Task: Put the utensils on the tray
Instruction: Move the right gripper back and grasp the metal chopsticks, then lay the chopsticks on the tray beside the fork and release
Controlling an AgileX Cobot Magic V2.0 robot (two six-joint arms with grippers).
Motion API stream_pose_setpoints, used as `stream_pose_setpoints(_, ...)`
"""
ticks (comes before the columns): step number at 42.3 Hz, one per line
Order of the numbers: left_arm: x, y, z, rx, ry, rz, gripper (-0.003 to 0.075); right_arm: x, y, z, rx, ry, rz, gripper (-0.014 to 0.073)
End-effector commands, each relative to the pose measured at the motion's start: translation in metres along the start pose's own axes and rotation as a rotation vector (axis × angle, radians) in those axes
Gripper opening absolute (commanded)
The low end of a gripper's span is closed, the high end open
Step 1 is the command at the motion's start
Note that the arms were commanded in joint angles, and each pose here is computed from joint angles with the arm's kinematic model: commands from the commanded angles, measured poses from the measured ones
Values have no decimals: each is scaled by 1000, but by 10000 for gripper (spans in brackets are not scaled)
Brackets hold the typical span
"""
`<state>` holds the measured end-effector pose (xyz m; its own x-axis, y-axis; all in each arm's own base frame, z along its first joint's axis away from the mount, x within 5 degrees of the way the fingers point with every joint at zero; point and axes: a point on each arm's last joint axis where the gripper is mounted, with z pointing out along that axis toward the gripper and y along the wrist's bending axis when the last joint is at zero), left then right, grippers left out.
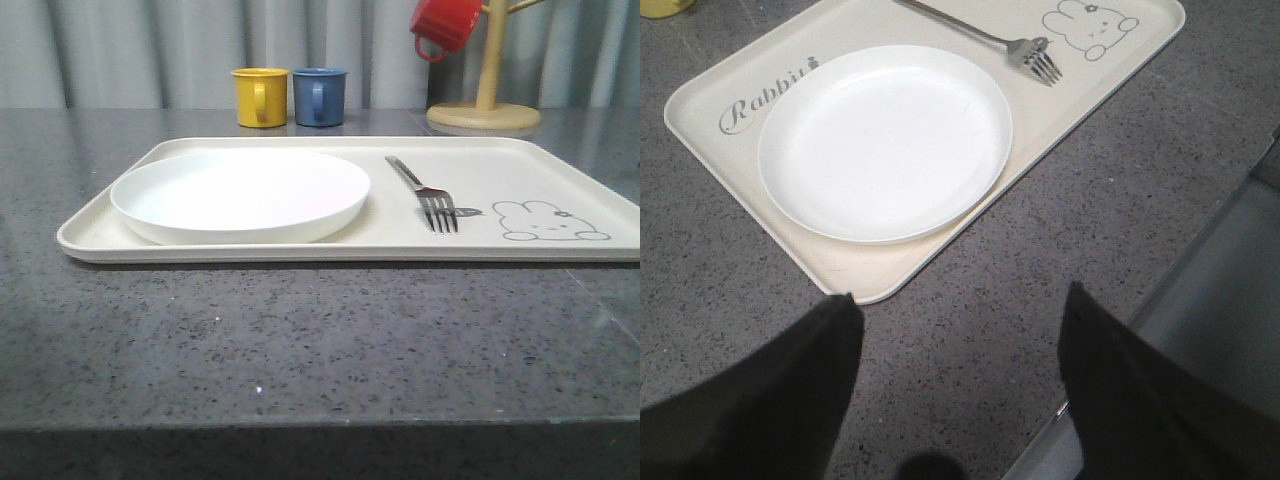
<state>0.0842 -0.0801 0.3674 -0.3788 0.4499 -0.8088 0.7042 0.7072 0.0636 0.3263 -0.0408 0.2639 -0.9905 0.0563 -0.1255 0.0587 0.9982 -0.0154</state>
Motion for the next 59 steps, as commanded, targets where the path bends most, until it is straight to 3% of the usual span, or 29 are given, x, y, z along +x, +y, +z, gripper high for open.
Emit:
stream_pose_setpoints(1, -13, 0, -7, 4, -97, -3, 428, -1, -1, -17, -1, -76, -7, 302)
stream_pose_setpoints(7, -13, 0, -7, 4, -97, -3, 428, -2, -1, -17, 0, -88, -7, 234)
stream_pose_setpoints(23, -13, 0, -7, 4, -97, -3, 428, -5, -3, -9, 9, -67, -11, 229)
stream_pose_setpoints(31, -13, 0, -7, 4, -97, -3, 428, -5, -3, -9, 9, -65, -11, 73)
stream_pose_setpoints(39, -13, 0, -7, 4, -97, -3, 428, -5, 0, -19, -1, -92, -13, 61)
stream_pose_setpoints(44, -13, 0, -7, 4, -97, -3, 428, -3, 17, -40, -33, -151, -46, 61)
stream_pose_setpoints(50, -13, 0, -7, 4, -97, -3, 428, 1, 53, -66, -116, -212, -125, 61)
stream_pose_setpoints(59, -13, 0, -7, 4, -97, -3, 428, 6, 106, -70, -276, -219, -204, 61)
